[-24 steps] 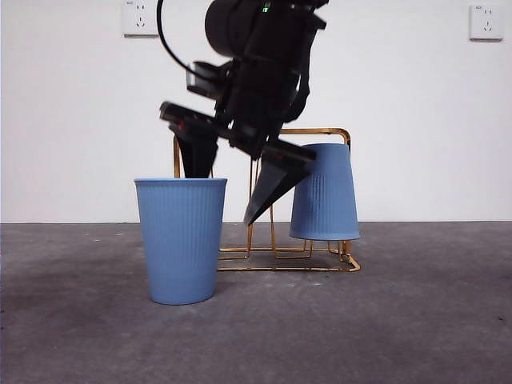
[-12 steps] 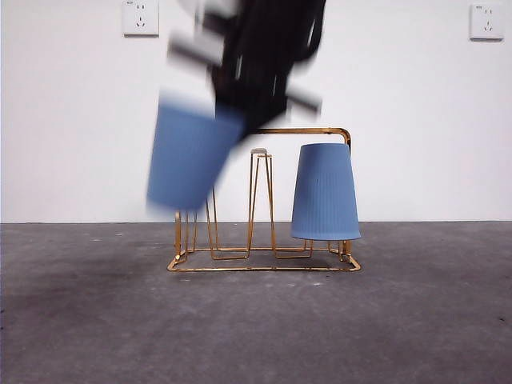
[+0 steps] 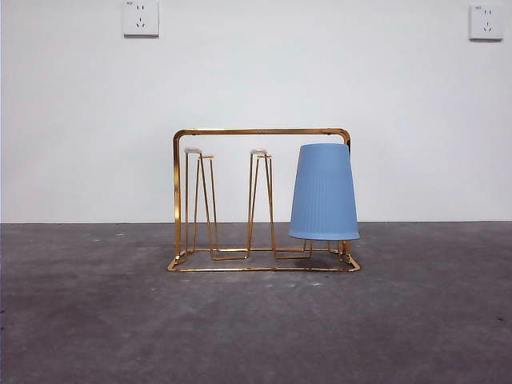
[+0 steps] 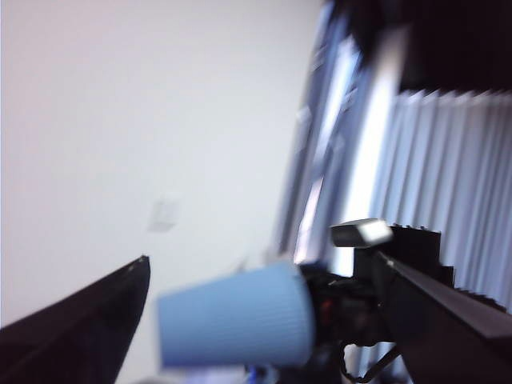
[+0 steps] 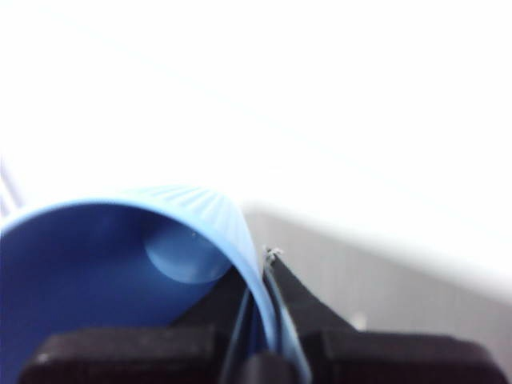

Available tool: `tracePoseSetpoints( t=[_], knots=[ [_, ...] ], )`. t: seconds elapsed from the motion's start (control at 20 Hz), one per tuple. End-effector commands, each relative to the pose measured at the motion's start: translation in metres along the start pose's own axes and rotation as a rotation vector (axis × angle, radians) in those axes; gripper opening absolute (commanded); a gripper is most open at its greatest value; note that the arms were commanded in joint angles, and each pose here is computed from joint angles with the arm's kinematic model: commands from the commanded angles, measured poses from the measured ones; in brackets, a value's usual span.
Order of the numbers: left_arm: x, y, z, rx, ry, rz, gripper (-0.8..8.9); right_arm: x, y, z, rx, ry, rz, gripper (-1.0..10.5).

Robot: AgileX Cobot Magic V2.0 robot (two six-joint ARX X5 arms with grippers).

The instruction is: Pick up cup 1,put cup 1 in the cup rack,pick up cup 2,put cup 2 in the cup rack

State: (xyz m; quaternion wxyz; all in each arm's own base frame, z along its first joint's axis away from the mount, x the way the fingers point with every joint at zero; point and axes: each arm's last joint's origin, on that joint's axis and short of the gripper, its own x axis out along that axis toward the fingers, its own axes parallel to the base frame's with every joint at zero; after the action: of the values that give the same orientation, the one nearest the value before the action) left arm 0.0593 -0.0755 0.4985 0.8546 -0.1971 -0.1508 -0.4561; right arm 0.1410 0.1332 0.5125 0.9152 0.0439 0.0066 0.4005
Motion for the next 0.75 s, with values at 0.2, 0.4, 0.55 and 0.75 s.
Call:
tracePoseSetpoints(
  t=[0.2,0.4,0.55,0.75],
  knots=[
    [0.029,-0.002,-0.007,-0.056,-0.061,-0.184,4.72,-0.060,0.010,0.032,-0.074,-0.253,0.097,-0.1],
    [0.056,-0.002,-0.017,-0.125,-0.095,-0.329,4.72,-0.074,0.015,0.042,-0.105,-0.352,0.208,-0.1],
    [0.076,-0.001,-0.028,-0.183,-0.112,-0.411,4.72,-0.076,0.017,0.045,-0.119,-0.387,0.264,-0.1],
    [0.095,0.001,-0.042,-0.256,-0.144,-0.496,4.72,-0.073,0.017,0.045,-0.129,-0.390,0.284,-0.1]
  ],
)
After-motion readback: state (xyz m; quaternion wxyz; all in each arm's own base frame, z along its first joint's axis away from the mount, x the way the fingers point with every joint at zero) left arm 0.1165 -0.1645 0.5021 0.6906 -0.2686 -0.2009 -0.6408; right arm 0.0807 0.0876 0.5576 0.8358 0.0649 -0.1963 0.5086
